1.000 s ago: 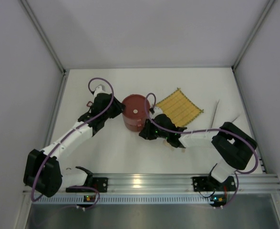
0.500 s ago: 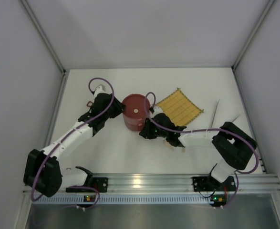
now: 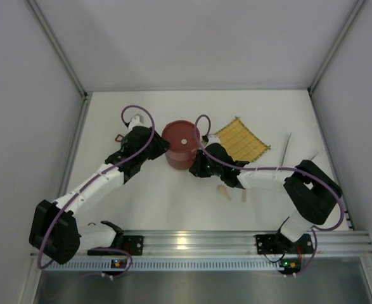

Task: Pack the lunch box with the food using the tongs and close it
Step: Open the fastener on the packing box.

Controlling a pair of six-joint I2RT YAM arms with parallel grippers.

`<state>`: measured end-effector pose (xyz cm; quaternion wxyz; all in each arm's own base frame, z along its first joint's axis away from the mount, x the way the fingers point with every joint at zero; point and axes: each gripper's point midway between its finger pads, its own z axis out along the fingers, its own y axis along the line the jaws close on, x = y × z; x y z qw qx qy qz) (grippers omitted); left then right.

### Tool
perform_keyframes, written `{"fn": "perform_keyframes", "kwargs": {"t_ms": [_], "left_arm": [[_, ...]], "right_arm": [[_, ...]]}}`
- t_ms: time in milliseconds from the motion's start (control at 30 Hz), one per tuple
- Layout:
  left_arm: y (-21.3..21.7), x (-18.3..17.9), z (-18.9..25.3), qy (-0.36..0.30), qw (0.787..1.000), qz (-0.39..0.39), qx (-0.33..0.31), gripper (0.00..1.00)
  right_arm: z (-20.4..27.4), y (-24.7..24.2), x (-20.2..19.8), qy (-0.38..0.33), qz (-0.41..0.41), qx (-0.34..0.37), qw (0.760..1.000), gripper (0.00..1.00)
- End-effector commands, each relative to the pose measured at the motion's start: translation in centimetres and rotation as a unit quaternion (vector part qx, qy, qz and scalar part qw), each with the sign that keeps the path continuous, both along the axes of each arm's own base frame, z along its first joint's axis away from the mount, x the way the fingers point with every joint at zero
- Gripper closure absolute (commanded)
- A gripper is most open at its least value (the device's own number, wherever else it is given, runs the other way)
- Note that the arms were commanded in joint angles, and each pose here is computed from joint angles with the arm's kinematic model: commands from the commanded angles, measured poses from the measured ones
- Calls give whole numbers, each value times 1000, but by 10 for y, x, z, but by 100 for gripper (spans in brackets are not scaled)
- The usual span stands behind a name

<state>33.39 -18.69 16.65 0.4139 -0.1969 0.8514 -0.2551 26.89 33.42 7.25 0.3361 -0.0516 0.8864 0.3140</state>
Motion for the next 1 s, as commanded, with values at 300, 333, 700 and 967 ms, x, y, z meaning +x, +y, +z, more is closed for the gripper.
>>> {"fn": "perform_keyframes", "kwargs": {"t_ms": [300,333,700,967], "left_arm": [[0,-53,-51,108,991,-60,60,61],[-1,-52,-50,107,991,-61,58,61],[-6,-35,-20,79,992,-67,71,60],[-9,-26,-1,61,994,-65,66,60]], "right_arm": [[41,-2,41,-40,-38,36,998,81],[38,-6,42,-41,-44,30,998,80],[88,-24,1,-32,12,23,999,76],[158,-34,2,-81,12,25,996,75]]}}
